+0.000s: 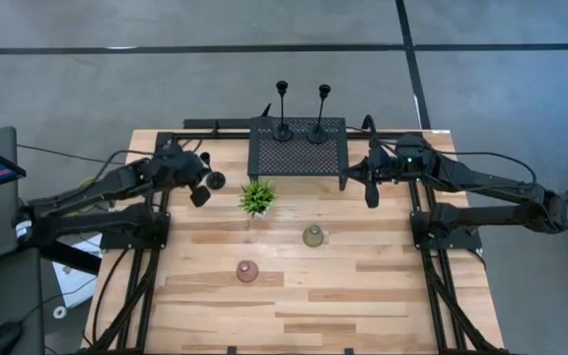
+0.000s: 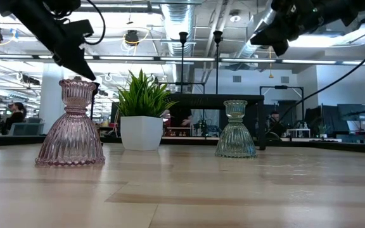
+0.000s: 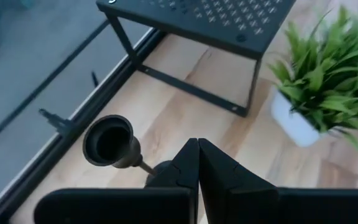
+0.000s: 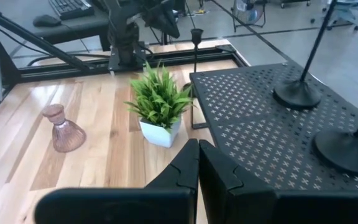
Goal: Pick & Place candle stick holders
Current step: Put the black candle holder on the shelf
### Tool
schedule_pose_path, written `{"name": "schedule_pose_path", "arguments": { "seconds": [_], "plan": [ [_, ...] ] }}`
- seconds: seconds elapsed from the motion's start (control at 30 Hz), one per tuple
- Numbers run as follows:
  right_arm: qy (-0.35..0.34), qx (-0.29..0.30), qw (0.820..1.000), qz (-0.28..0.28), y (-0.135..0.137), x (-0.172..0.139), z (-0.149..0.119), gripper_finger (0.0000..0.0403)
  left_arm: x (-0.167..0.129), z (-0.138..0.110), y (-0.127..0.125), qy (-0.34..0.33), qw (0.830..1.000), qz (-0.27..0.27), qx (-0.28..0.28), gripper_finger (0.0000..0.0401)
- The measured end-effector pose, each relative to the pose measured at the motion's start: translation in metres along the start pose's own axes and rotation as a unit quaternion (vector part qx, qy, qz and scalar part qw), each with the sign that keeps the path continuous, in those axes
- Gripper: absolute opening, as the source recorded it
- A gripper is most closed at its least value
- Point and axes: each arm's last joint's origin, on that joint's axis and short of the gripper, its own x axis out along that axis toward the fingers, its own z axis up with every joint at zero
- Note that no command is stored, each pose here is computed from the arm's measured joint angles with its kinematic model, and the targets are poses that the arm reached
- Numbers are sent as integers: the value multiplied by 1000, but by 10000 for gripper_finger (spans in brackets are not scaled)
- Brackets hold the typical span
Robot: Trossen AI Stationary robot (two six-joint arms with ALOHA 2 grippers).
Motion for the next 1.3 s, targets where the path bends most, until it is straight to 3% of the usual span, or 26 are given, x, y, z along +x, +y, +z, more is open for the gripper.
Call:
{"name": "schedule_pose_path", "arguments": {
  "seconds": [0.1,0.2,0.4,0.57,1.0,1.13,1.3],
  "plan": [
    [0,0,1000,0,0,0,0,0,-3,-1,6,-8,1000,-5,-22,3],
    [0,0,1000,0,0,0,0,0,-3,-1,9,-15,997,6,-82,3],
    [0,0,1000,0,0,0,0,0,12,-8,6,-52,980,-17,-193,3],
    [8,2,1000,1,0,0,-2,0,19,-26,2,-36,964,-23,-261,3],
    [13,-3,1000,1,0,0,-3,0,19,-55,-15,-24,942,8,-333,3],
    [13,-3,1000,1,0,0,-3,0,26,-68,-29,0,942,1,-335,3],
    [15,-6,1000,1,0,0,-3,0,31,-76,-49,-31,944,-11,-328,2]
  ]
}}
